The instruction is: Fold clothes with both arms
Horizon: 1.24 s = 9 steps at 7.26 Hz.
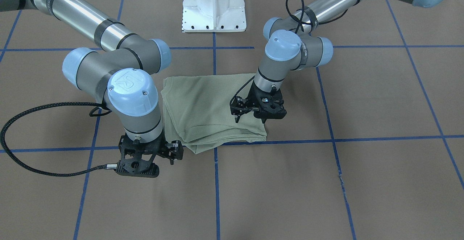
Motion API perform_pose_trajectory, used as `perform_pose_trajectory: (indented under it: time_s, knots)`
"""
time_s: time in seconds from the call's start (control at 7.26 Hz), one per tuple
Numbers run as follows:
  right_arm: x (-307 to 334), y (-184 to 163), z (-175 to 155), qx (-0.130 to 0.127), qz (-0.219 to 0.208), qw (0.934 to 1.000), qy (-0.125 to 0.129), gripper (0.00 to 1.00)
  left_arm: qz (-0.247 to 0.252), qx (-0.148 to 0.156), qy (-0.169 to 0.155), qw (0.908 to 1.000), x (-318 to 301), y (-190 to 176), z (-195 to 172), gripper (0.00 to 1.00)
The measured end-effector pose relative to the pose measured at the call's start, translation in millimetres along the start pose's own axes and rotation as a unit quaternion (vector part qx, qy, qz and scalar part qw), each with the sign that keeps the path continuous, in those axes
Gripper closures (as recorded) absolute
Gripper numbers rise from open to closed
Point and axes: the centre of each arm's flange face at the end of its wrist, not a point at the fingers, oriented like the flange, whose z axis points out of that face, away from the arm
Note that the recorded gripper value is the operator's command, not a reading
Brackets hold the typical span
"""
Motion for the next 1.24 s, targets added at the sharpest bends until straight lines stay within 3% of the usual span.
perform_pose_trajectory:
  time_s: [0.83,1.24]
  knots:
    - [3.8,3.7,-1.3,0.003,-0.001,1.0,-0.004,0.0,0.025,0.042,-0.048,0.9977,-14.7,-10.2,28.9,0.0]
    - [23.4,2.9,11.9,0.002,-0.016,0.9998,-0.015,0.0,0.039,0.06,-0.063,0.9954,-41.4,-65.6,11.5,0.0]
